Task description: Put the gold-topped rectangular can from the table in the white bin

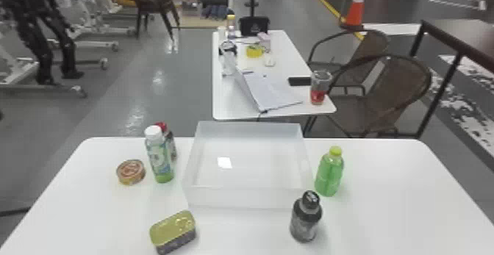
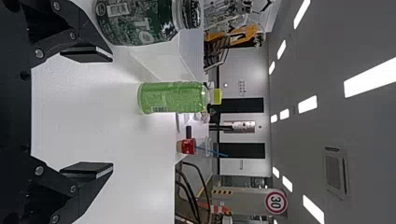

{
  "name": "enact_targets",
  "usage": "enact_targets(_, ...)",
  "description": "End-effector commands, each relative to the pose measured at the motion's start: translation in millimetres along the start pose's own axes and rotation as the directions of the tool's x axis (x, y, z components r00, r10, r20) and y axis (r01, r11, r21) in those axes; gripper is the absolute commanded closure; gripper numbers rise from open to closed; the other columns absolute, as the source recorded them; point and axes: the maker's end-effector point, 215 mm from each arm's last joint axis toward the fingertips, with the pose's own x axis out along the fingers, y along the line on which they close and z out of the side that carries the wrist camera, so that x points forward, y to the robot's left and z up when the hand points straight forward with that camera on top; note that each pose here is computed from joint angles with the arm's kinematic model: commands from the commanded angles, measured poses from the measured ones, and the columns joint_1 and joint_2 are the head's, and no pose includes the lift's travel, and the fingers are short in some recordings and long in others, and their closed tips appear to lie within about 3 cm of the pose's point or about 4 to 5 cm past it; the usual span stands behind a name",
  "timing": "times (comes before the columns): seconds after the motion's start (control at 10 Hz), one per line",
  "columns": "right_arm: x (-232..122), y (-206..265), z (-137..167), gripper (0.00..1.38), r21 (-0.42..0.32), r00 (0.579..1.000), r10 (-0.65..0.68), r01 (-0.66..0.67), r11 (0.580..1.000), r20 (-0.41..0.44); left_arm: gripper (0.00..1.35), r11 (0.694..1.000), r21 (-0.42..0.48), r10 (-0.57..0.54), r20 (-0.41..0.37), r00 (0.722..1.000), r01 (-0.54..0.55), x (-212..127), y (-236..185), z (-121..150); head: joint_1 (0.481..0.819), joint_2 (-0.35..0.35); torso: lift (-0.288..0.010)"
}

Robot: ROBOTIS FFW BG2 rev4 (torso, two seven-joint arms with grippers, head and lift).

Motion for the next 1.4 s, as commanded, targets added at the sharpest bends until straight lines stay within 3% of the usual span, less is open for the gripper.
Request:
enact_targets(0.0,-2,0,-3,0.43,0.002,1.000,0.000,0.000,1.000,-0.006,0.27,1.000,-0.006,0.000,-0.008,1.000,0.000,-1,-1,-3,0.549,0.000,-0.100)
enact_targets(0.7,-6,0,-5,0.43,0.007,1.000,-0.002,0.002,1.000,-0.012,0.27,1.000,-0.010,-0.019,-0.007,1.000,0.019,7,-11,-2,0.549,0.000,-0.100)
enact_targets(1.0,-6,1,-6,0.43,0.006,1.000,-0.002,0.002,1.000,-0.014,0.27,0.984,0.017,-0.179,-0.050,0.983,0.180,22,-39,-3,0.549,0.000,-0.100)
enact_targets(1.3,-5,-1,-7,0.43,0.013,1.000,-0.005,0.006,1.000,-0.013,0.26,0.944,0.113,-0.293,-0.138,0.946,0.309,27,-29,0,0.549,0.000,-0.100)
